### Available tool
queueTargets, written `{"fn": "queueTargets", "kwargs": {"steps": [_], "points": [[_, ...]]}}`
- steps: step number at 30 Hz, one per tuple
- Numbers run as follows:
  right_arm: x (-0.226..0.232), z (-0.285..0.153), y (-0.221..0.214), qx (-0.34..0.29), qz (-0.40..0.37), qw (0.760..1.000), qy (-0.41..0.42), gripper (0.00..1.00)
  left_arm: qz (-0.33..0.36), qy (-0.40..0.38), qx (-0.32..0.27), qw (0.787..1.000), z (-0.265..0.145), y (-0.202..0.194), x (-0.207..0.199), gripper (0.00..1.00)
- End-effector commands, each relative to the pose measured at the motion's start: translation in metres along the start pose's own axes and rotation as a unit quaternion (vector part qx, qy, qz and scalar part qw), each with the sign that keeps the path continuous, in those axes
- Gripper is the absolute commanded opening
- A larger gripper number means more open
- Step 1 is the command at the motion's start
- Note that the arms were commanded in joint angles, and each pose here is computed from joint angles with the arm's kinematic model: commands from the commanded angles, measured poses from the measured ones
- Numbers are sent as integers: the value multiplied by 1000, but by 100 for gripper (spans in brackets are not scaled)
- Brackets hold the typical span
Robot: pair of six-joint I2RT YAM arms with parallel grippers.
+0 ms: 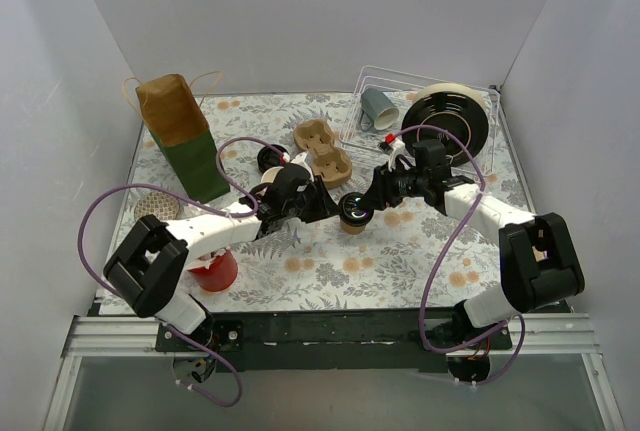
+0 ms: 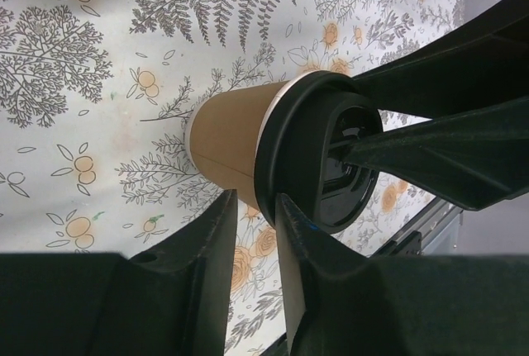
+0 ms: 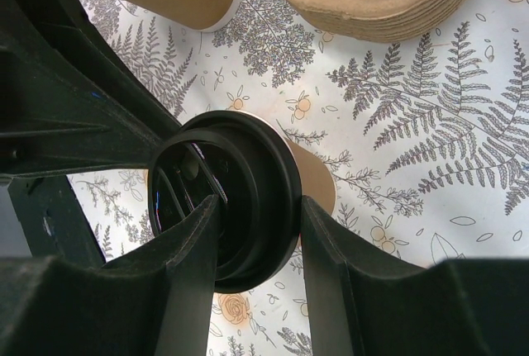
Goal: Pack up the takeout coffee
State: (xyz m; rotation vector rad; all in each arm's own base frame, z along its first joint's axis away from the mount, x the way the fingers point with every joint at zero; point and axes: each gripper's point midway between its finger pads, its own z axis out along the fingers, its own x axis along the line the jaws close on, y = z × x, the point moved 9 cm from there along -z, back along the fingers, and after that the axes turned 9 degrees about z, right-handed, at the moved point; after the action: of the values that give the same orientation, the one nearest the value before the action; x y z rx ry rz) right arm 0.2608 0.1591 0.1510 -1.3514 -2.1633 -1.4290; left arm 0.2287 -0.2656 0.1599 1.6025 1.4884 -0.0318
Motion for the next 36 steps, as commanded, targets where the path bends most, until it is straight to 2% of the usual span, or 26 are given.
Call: {"fn": "queueTargets", "kwargs": {"steps": [1, 8, 14, 18, 22, 25, 26, 29, 32, 36], "points": [[-29, 3, -62, 124, 54, 988, -78, 34, -21, 76, 30, 996, 13, -20, 27, 20], [-35, 5, -72, 135, 69, 985, -86, 33, -21, 120, 71, 990, 21, -57, 50, 14], [-36, 5, -76, 140, 78, 983, -89, 32, -8, 138, 88, 986, 23, -79, 54, 11], [-39, 4, -77, 139, 82, 982, -96, 32, -9, 170, 102, 980, 19, -91, 64, 11], [-40, 3, -77, 138, 84, 982, -98, 32, -11, 177, 91, 980, 7, -89, 63, 11], [-38, 4, -73, 134, 78, 985, -81, 32, -10, 163, 72, 984, -3, -72, 48, 18], [-36, 4, -67, 129, 65, 987, -69, 33, -7, 145, 55, 988, -12, -61, 37, 27], [-29, 8, -60, 135, 54, 989, -10, 35, -2, 111, 20, 994, -35, -33, 12, 43], [-30, 15, -48, 142, 46, 989, 19, 35, 10, 113, -1, 994, -52, -16, 1, 50], [-33, 19, -48, 169, 33, 984, 49, 35, 17, 108, -12, 994, -67, -7, 2, 50]]}}
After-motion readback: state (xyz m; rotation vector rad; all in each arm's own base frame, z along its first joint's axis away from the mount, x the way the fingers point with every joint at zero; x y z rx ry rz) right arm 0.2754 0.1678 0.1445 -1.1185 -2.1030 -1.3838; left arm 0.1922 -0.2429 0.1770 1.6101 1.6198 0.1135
